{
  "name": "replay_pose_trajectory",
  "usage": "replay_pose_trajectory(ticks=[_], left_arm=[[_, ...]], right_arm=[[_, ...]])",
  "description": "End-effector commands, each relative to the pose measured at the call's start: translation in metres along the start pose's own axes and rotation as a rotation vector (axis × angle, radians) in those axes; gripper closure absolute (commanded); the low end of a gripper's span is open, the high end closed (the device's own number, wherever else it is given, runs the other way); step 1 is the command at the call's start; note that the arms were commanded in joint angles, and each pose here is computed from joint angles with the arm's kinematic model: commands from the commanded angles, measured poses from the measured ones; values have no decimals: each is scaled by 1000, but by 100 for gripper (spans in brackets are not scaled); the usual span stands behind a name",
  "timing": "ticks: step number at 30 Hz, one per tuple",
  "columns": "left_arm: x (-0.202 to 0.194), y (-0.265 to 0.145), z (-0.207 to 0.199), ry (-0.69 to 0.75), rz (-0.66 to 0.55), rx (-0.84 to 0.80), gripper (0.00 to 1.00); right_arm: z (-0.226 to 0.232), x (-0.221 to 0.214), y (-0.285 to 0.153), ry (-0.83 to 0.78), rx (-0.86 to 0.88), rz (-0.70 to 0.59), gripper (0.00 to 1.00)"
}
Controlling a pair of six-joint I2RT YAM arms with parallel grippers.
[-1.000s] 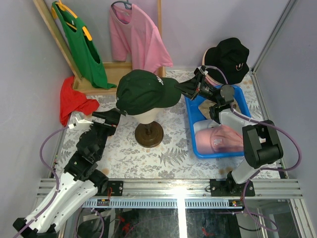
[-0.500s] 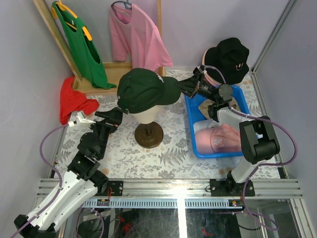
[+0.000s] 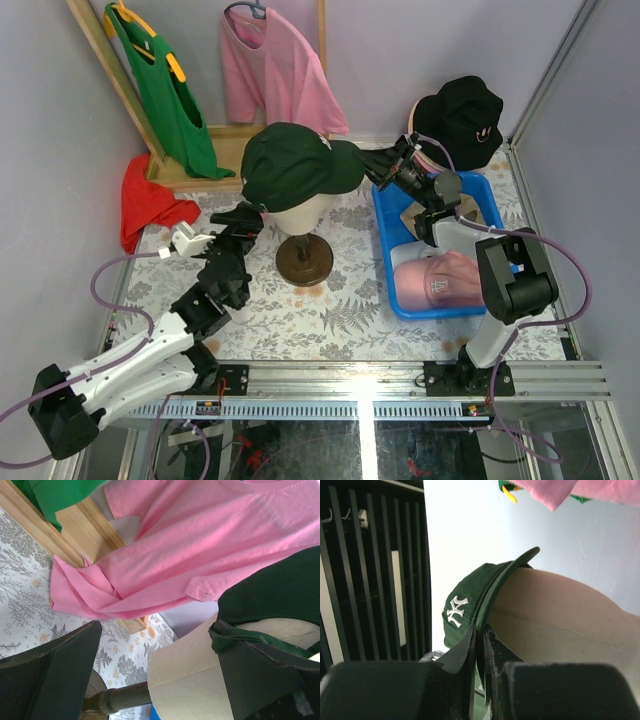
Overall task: Stack the hats
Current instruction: Place the hat on the hat stand.
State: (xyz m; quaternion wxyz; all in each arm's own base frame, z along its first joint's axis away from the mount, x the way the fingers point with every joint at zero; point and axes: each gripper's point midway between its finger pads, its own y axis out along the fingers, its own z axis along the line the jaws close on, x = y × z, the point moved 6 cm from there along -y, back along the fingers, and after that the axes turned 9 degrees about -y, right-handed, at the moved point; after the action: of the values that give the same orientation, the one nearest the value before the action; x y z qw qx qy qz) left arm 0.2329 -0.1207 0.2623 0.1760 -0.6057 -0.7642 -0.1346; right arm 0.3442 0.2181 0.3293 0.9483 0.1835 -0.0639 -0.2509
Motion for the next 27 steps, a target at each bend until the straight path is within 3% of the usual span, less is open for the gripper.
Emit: replay_pose_trajectory(ticks=[1, 6, 9, 15, 18, 22, 27], left_arm=[[-8, -2, 60, 324, -67, 152, 8], [14, 0, 45, 205, -206, 165, 0], [28, -3, 38, 93, -258, 198, 0], [35, -8, 22, -32, -210, 155, 0], [30, -9, 5, 6, -132, 18, 0], [20, -14, -26, 180, -29, -272, 0], [-9, -13, -40, 483, 133, -387, 0]], right_arm=[[-40, 18, 7, 20, -83, -148, 100], [-42, 15, 20, -31, -105, -161, 100], [-43, 5, 25, -47, -109, -143, 100], [-50, -10, 21, -74, -140, -151, 100], [-51, -14, 18, -59, -133, -159, 100], [-51, -18, 20, -54, -138, -182, 100], [-41, -20, 36, -17, -83, -199, 100]])
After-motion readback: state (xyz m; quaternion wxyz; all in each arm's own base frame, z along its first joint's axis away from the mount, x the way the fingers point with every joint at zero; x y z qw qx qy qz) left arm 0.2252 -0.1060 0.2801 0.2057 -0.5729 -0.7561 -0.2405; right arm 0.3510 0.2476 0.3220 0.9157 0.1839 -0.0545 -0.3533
